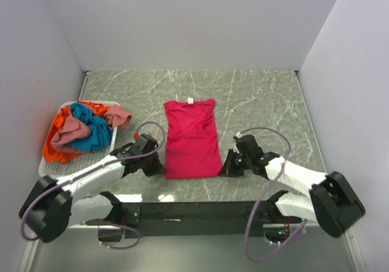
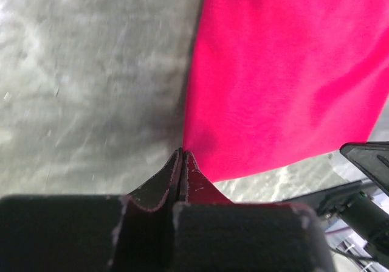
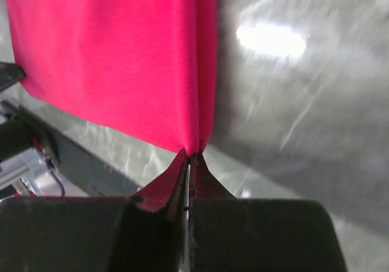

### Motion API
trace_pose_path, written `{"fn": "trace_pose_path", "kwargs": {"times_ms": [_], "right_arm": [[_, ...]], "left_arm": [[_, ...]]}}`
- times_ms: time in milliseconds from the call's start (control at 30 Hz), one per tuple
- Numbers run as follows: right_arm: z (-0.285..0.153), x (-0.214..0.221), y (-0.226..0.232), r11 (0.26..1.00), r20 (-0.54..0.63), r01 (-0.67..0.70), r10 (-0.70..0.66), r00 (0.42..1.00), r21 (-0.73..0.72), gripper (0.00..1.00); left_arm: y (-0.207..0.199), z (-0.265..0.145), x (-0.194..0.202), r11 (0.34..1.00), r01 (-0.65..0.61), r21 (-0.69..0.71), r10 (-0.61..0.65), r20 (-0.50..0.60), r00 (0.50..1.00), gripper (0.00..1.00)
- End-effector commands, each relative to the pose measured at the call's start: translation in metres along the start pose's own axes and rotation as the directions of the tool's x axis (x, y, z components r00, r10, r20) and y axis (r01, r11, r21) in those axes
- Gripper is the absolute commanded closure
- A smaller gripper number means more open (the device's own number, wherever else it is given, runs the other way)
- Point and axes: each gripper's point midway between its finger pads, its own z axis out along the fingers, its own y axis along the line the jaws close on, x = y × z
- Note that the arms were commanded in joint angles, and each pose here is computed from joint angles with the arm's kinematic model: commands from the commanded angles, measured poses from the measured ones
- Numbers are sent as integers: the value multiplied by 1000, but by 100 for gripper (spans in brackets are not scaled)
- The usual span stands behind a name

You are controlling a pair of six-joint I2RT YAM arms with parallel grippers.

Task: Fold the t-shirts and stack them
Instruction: Fold the tshirt

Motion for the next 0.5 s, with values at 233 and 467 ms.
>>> {"fn": "trace_pose_path", "kwargs": {"times_ms": [233,467], "right_arm": [[-53,-61,45,993,226,115,-117,967,19,100],[-86,-130,77,983,345,170,-181,921,62,100]], "left_arm": [[-37,-49,-41,998,-43,49,35,168,985,99],[-82,-79,-110,995,-68,71,39,351,935,99]]}}
